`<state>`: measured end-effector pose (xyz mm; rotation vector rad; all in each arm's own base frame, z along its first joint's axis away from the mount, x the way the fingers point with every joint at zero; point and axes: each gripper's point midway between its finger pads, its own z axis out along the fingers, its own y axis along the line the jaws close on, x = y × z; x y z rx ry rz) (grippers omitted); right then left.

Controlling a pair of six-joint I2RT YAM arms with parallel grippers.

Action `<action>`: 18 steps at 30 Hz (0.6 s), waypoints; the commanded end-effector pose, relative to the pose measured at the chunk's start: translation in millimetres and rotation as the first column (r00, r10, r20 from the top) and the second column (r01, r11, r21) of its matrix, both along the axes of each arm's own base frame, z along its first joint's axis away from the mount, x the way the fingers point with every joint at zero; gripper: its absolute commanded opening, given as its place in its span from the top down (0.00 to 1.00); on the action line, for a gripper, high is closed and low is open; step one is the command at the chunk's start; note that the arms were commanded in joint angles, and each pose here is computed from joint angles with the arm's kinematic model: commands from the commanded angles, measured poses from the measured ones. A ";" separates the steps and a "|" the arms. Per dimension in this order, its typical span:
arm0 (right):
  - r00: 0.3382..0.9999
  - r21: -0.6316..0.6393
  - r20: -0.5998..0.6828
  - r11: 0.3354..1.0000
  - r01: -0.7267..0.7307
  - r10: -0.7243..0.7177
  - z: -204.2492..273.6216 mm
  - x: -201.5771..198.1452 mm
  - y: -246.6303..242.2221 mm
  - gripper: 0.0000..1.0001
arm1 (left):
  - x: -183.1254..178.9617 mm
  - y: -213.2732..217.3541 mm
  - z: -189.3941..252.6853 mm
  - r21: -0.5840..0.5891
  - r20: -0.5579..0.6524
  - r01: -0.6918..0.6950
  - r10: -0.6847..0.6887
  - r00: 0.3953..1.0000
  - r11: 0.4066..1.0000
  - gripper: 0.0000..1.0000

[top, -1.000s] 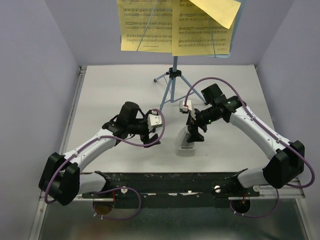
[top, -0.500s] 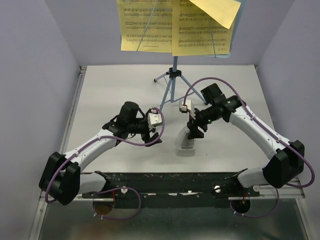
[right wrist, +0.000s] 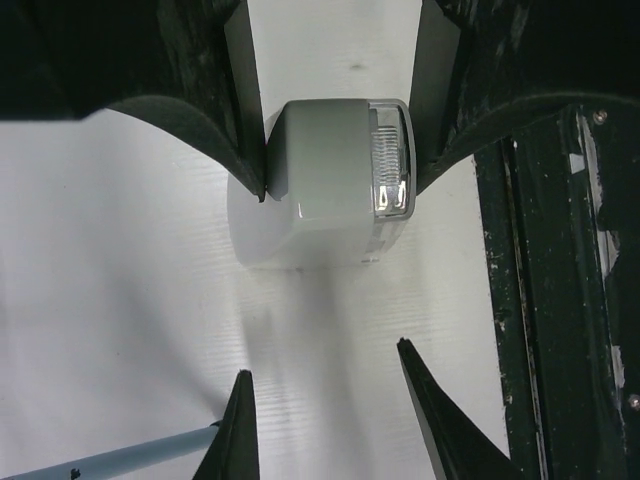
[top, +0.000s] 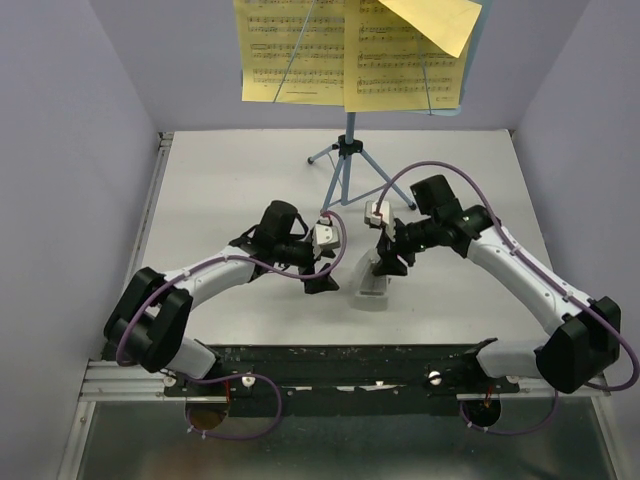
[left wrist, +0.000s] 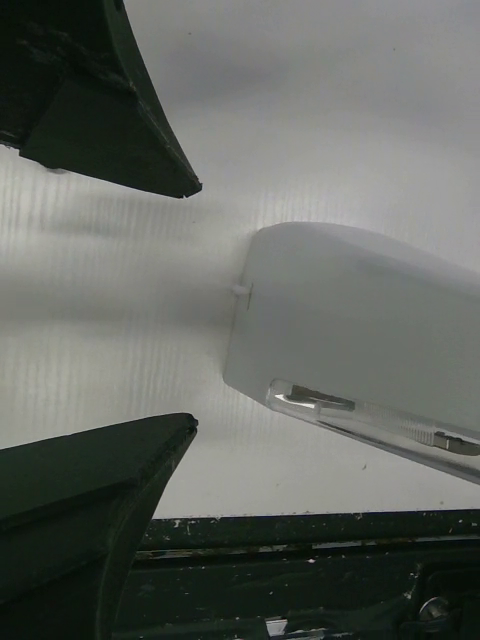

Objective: Pack up the instrument practice props

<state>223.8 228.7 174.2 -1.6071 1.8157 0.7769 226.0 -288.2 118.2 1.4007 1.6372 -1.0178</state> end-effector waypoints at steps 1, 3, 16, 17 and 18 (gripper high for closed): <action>0.997 0.081 -0.018 0.994 0.076 -0.075 -6.2 -4.8 -9.0 1.00 | -1.2 -24.0 10.9 -0.053 0.019 0.092 -0.091 0.996 0.994 0.01; 0.995 0.125 0.012 0.988 0.093 -0.095 -0.8 -4.4 -10.7 1.00 | -1.7 -27.5 7.1 -0.043 0.016 0.102 -0.102 0.995 0.994 0.01; 0.991 0.188 -0.009 0.973 0.134 -0.135 -8.1 -19.3 -16.4 1.00 | -16.0 -49.3 -27.3 0.003 -0.043 0.164 -0.164 0.985 0.986 0.01; 0.991 0.188 -0.010 0.973 0.135 -0.136 -8.5 -19.4 -16.3 1.00 | -16.6 -51.4 -30.7 0.005 -0.046 0.160 -0.160 0.986 0.987 0.01; 0.990 0.186 -0.012 0.973 0.138 -0.138 -9.0 -19.2 -16.4 1.00 | -16.4 -52.4 -34.9 0.007 -0.053 0.152 -0.151 0.987 0.988 0.01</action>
